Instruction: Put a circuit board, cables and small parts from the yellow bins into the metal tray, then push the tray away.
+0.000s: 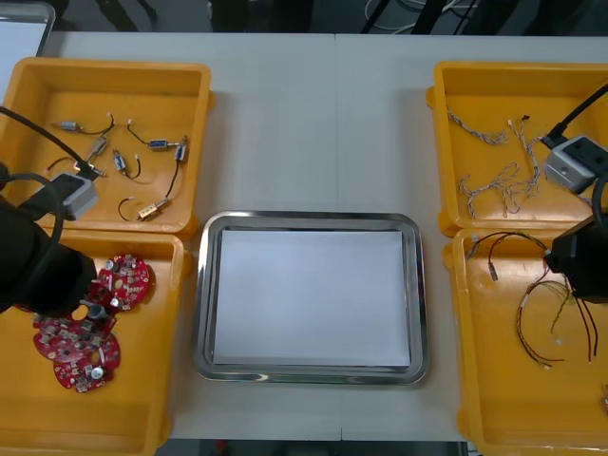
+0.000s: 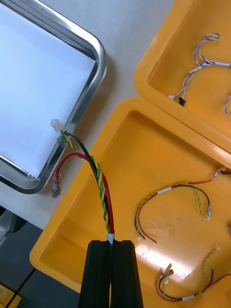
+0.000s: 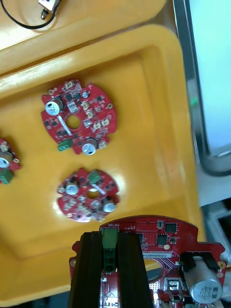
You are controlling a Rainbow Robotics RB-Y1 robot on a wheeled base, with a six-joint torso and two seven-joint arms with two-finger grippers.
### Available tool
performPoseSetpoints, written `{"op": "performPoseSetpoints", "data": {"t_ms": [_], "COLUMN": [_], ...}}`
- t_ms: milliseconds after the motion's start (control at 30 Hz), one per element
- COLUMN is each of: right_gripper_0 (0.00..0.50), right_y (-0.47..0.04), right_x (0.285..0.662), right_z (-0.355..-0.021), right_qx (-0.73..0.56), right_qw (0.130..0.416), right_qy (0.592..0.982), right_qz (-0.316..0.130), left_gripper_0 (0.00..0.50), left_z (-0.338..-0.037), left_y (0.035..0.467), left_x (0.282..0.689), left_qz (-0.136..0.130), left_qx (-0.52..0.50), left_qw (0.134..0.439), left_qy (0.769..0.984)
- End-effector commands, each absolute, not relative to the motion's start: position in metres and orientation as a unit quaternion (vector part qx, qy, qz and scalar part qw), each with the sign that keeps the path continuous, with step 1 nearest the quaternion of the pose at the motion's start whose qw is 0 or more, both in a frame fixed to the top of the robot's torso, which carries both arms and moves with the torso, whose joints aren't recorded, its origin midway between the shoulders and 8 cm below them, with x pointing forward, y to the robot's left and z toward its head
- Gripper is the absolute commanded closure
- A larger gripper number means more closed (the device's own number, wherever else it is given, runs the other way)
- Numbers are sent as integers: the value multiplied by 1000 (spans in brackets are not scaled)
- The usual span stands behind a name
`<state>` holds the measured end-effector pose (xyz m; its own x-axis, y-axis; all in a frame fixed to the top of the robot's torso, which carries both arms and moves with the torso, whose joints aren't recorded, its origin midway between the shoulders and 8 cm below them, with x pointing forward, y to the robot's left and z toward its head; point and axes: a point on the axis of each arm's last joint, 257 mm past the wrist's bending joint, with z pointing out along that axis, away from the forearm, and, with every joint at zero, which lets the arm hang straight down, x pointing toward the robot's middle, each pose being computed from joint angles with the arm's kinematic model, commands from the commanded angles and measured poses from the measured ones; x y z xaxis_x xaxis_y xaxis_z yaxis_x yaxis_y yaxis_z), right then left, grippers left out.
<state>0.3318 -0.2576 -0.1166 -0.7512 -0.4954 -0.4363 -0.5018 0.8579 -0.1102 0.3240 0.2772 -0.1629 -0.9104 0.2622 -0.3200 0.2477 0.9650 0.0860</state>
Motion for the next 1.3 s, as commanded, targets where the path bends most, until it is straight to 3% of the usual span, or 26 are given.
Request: {"op": "performPoseSetpoints", "data": {"t_ms": [33,333,767,1067,1300], "right_gripper_0": [500,500,500,500,500], "right_y": [-239,-219,-210,-211,-211], "right_x": [335,335,333,331,329], "right_z": [-104,-105,-106,-106,-107], "right_qx": [-322,-360,-383,-385,-388], "right_qw": [249,244,245,243,241], "right_qy": [913,900,890,889,889], "right_qz": [-22,-32,-41,-43,-42], "left_gripper_0": [500,500,500,500,500], "left_z": [-151,-161,-189,-217,-241], "left_y": [236,187,128,104,103], "left_x": [334,346,348,347,359], "left_qz": [12,0,-49,-56,-44], "left_qx": [115,79,32,31,19], "left_qw": [197,222,252,255,260], "left_qy": [974,972,966,965,964]}}
